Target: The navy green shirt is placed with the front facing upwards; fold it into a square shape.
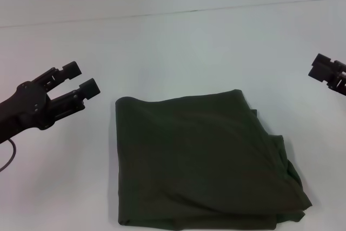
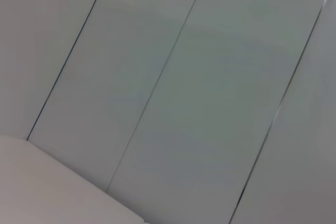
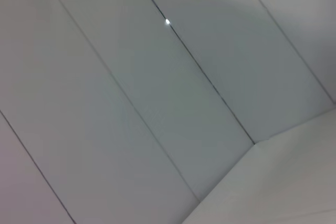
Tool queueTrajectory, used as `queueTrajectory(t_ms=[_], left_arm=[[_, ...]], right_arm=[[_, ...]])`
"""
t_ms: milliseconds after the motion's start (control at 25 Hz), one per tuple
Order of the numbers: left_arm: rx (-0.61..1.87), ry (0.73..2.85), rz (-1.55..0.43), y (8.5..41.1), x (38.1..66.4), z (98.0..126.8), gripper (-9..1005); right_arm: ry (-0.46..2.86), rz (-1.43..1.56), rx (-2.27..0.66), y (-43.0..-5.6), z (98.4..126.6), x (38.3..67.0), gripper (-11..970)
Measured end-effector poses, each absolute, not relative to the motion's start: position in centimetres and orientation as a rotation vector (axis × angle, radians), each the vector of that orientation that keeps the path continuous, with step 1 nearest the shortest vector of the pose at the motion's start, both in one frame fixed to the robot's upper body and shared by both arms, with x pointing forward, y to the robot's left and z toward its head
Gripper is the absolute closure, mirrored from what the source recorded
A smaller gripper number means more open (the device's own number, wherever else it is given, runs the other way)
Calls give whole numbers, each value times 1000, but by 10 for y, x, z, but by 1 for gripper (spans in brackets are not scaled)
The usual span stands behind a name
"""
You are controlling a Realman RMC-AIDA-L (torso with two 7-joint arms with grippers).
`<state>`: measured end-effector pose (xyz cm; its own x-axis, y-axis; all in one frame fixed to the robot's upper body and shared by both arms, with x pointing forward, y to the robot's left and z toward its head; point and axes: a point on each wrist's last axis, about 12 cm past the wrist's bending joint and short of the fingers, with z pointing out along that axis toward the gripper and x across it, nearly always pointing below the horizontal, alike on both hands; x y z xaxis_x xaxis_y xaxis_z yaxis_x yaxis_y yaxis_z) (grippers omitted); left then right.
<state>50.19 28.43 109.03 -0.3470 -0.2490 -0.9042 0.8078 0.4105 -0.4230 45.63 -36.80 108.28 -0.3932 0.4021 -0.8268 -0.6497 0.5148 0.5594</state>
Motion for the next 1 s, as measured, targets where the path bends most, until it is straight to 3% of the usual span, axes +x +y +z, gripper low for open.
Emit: queueTrajectory(t_ms=[1000], left_arm=[[487, 1560, -1203, 278, 505, 1087, 84]], right_arm=[[1600, 1070, -395, -346, 1080, 475, 14]])
